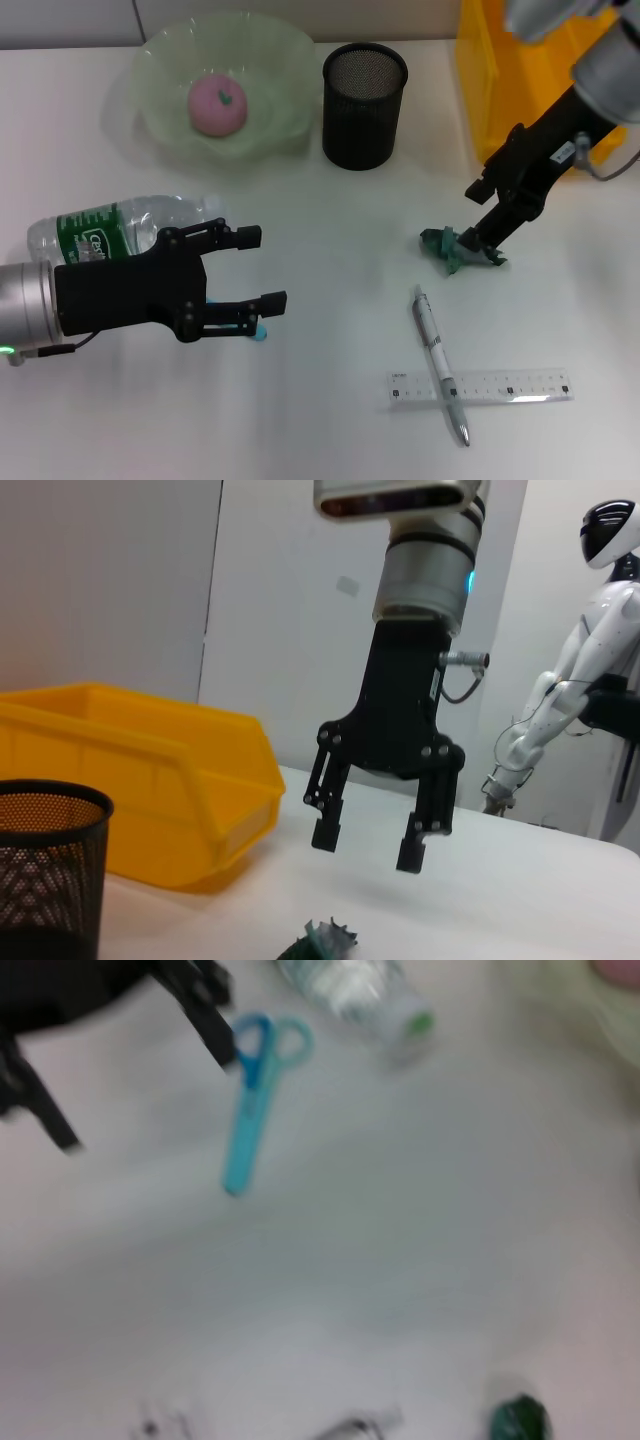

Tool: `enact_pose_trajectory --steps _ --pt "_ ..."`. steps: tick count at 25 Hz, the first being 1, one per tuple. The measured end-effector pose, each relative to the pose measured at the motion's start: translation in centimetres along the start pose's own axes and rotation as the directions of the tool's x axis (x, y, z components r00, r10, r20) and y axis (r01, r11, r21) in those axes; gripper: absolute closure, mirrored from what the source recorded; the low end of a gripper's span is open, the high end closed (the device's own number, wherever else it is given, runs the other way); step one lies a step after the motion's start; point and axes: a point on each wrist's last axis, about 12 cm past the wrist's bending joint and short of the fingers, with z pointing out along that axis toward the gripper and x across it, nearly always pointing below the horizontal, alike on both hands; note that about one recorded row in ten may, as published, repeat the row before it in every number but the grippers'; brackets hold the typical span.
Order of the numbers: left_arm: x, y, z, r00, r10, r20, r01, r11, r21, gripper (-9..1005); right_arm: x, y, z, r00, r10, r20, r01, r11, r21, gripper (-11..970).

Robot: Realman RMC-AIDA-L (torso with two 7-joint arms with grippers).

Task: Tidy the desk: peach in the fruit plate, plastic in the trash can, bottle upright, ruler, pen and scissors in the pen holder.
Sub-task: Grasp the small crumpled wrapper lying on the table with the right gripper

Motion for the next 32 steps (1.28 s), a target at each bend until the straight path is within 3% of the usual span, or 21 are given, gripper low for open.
enact_pose_trajectory --steps 6,21,32 --pt "0.2 0.3 0.0 1.0 0.0 -0.014 0.0 1.0 -0.026 149 -0.6 0.1 2.0 0.997 -0.019 -0.07 0.024 0.997 0.078 265" --pt "0.5 0.2 0.0 1.0 0.0 -0.017 -0.001 0.999 -0.039 151 -0.3 -0.3 5.5 0.994 -0.026 -0.111 0.039 0.992 0.12 306" --pt "0.4 0.3 0.1 1.0 -0.002 -0.017 0.001 0.999 -0.039 153 -0.4 -0.1 6.4 0.993 -0.046 -0.113 0.059 0.991 0.118 337"
